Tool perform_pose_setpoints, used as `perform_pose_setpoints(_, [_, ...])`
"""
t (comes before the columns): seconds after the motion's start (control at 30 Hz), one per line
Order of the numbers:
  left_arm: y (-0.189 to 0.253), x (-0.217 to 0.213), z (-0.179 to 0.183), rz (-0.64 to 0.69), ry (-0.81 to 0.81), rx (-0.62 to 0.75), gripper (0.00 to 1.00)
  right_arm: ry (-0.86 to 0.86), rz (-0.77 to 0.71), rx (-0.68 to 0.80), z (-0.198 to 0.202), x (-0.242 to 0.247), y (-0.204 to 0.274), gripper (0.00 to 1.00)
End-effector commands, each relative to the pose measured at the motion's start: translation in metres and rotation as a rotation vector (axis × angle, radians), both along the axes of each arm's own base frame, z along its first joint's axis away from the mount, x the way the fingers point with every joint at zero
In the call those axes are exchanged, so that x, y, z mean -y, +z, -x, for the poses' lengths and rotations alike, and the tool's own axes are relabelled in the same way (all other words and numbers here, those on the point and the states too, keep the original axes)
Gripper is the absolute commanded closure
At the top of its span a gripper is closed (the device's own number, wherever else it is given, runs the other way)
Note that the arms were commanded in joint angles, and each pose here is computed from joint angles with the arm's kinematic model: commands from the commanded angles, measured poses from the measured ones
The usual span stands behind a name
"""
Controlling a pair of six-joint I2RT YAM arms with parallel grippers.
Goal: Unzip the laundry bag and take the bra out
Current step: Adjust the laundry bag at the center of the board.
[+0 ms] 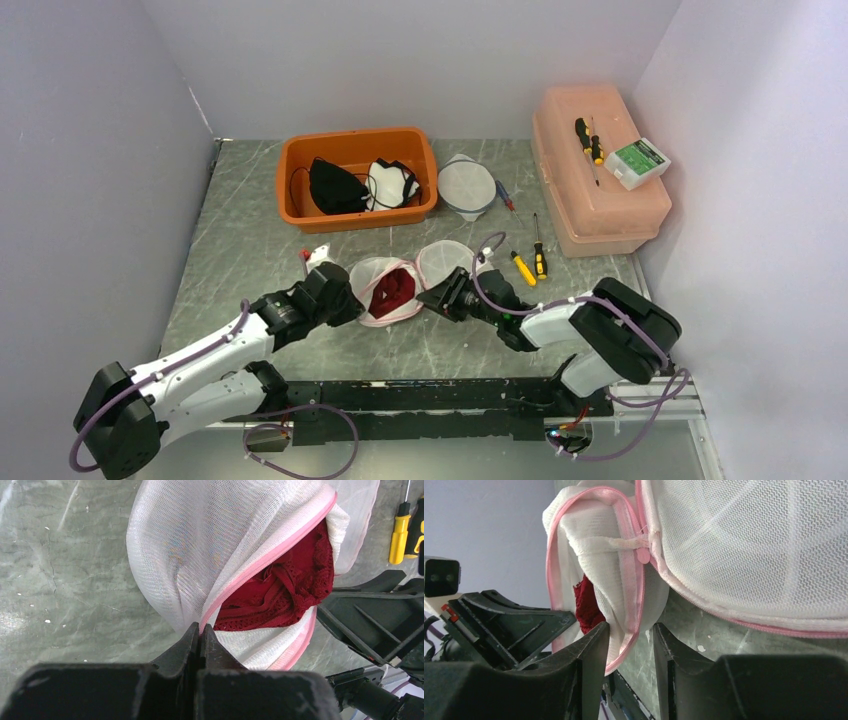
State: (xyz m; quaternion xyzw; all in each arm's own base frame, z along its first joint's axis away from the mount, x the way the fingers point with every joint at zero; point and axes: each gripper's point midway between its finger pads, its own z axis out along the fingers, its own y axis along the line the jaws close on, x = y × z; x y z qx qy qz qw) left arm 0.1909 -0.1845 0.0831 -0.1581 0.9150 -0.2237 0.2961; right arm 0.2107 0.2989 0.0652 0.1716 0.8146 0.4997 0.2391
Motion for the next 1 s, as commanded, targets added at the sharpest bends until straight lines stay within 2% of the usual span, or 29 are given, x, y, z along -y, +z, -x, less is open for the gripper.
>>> perform_pose_setpoints(0.0, [0.004, 0.0, 0.0, 0.014, 0.013, 0.01, 0.97, 0.028, -0.075, 0.058, -0.01, -0.016, 0.022, 0.63])
perform_pose_setpoints(0.07, [0.004, 0.0, 0.001, 0.017, 0.011, 0.009, 0.97, 0.034, -0.087, 0.066, -0.01, -0.018, 0.024, 0.75])
perform_pose_setpoints(0.13, [0.004, -0.001, 0.001, 0.014, 0.013, 0.007, 0.97, 0.029, -0.095, 0.079, -0.009, -0.016, 0.026, 0.99])
perform_pose_setpoints(0.23, [0.006, -0.003, 0.001, 0.009, 0.017, 0.012, 0.97, 0.023, -0.004, 0.119, -0.011, -0.006, 0.025, 1.0])
perform_pose_setpoints(0.43, [0.032, 0.004, -0.007, 0.049, -0.018, 0.1, 0.97, 0.018, 0.432, 0.381, -0.025, 0.038, 0.06, 1.0])
perform_pose_setpoints(0.6, [0.071, 0.024, -0.026, 0.107, -0.081, 0.242, 0.97, 0.054, 0.697, 0.472, -0.026, 0.069, 0.086, 1.0])
perform_pose_setpoints(0.7, [0.09, 0.03, -0.039, 0.114, -0.087, 0.306, 0.97, 0.043, 0.763, 0.519, -0.025, 0.078, 0.102, 1.0])
perform_pose_setpoints(0.77, [0.093, 0.032, -0.045, 0.11, -0.078, 0.323, 0.97, 0.045, 0.777, 0.515, -0.023, 0.081, 0.096, 1.0])
perform_pose_setpoints(0.97, [0.039, 0.034, -0.032, 0.107, -0.066, 0.193, 0.97, 0.049, 0.732, 0.39, 0.004, 0.091, 0.028, 1.0])
